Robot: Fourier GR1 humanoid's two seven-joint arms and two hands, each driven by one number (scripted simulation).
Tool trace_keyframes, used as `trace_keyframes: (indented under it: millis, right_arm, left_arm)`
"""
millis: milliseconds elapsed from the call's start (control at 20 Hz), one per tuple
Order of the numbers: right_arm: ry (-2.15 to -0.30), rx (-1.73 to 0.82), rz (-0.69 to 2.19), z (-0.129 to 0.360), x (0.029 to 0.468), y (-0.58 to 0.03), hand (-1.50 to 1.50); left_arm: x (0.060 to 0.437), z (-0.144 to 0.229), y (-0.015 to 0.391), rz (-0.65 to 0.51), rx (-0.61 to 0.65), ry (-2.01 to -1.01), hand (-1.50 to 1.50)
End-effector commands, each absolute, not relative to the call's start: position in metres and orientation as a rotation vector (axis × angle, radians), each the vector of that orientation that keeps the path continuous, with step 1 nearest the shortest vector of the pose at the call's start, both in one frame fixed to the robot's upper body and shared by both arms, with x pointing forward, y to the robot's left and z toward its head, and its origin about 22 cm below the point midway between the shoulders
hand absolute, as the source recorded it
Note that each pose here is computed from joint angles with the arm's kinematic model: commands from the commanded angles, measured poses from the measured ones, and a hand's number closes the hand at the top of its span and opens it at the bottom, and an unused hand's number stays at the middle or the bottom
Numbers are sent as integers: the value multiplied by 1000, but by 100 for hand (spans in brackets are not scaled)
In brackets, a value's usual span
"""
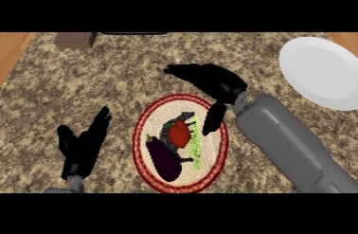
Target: Pick the bell pepper from the placemat and place it in the plate
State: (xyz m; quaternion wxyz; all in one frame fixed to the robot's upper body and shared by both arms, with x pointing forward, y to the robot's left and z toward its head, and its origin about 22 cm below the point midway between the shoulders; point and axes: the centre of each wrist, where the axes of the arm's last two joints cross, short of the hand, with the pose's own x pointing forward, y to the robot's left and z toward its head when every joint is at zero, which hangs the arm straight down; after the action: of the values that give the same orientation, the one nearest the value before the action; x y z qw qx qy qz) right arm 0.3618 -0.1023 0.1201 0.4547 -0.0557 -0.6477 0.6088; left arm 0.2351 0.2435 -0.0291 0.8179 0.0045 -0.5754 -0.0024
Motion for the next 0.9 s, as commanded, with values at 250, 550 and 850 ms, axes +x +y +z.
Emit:
trace_keyframes:
  millis: [250,550,850]
  right_arm:
    - [-1472,-168,1565,93,331,-72,-150]
    - [-1443,-140,1595,79,320,-53,-150]
    - [-1443,-245,1606,73,324,-71,-150]
  left_arm:
    - [231,-42,240,-18,-7,-1192,0]
    - [253,-21,223,-2,-1,-1204,0]
    - [240,-27,238,-11,-3,-1190,0]
